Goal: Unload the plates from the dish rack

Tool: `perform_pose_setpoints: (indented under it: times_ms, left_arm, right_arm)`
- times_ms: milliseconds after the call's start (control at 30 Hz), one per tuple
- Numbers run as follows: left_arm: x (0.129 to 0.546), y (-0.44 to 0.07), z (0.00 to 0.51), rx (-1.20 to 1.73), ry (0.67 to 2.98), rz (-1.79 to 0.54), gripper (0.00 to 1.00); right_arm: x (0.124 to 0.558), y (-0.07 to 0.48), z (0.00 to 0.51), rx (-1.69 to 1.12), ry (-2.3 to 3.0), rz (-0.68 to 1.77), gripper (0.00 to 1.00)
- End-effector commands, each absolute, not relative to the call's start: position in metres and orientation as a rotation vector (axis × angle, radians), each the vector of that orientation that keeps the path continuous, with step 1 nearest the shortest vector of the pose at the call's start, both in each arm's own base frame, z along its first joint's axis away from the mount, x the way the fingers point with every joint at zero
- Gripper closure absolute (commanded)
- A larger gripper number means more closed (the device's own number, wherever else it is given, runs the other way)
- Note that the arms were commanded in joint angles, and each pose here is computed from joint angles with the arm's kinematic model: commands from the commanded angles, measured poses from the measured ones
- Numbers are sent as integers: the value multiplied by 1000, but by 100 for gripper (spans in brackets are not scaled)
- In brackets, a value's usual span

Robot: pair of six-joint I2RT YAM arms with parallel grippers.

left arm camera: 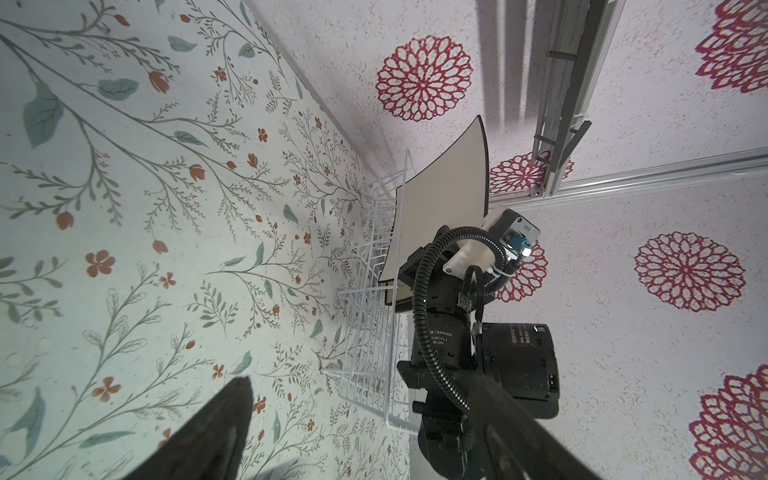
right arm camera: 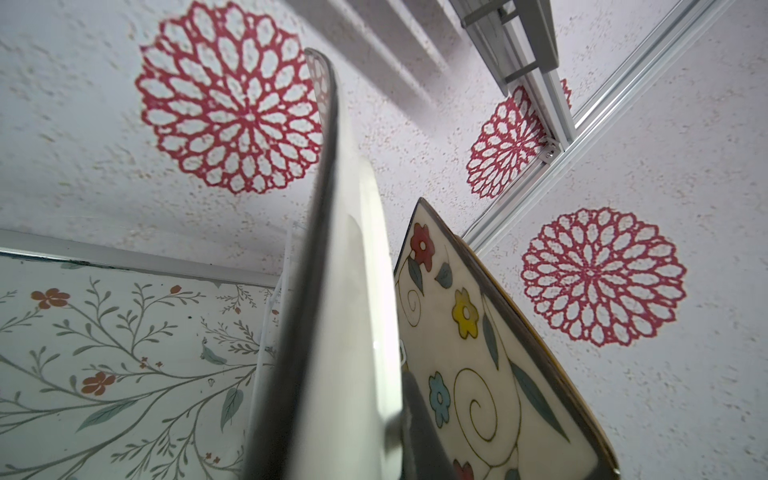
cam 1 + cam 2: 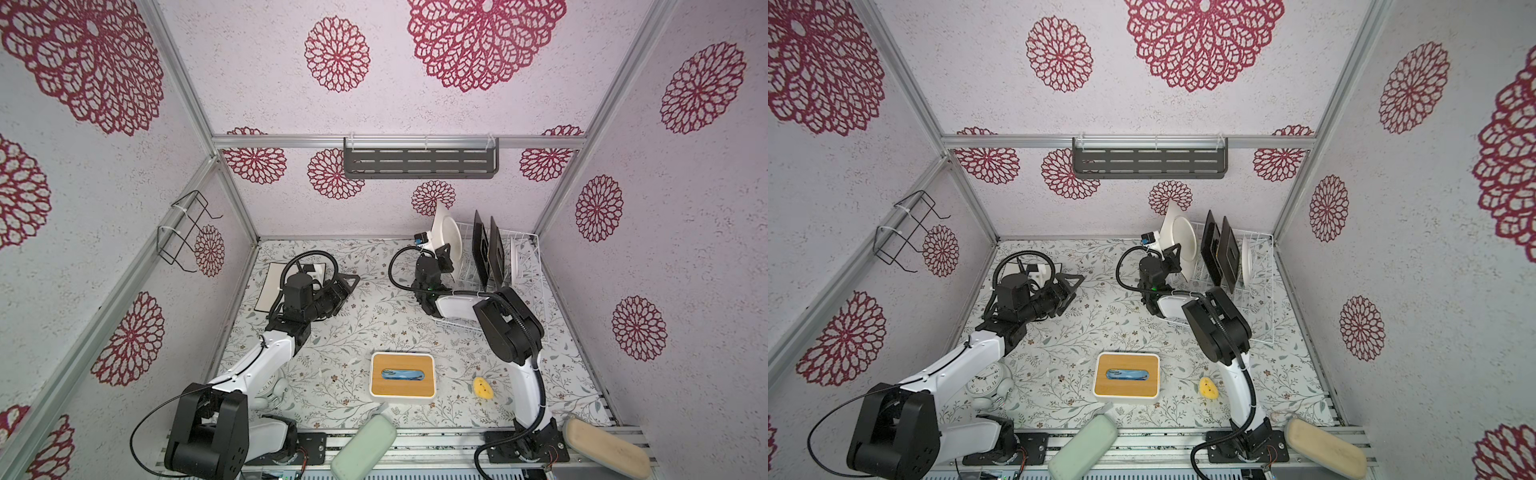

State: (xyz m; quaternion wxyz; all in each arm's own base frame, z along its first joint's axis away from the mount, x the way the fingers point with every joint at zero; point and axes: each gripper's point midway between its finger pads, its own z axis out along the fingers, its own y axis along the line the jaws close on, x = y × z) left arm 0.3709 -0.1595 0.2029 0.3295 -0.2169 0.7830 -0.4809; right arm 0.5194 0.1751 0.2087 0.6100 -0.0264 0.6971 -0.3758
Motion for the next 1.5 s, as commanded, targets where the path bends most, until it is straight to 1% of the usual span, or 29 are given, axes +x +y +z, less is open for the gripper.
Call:
perform_pose_setpoints:
  times_ms: [0,633,1000,1467]
  left_arm:
    - [367,-161,209,-535,2032,-1251,14]
    - [362,-157,211,-545,2030,-1233,14]
    - [363,-158,215,-539,2022,-1238,14]
    - [363,-159,217,-529,2019,-1241,14]
  right_arm:
    - [495,144,305,240,1474,-771,100]
    - [490,146,317,253,1469,-654,100]
    - [482,154,330,215,1444,-712,100]
    - [471,174,356,178,1425,-665,100]
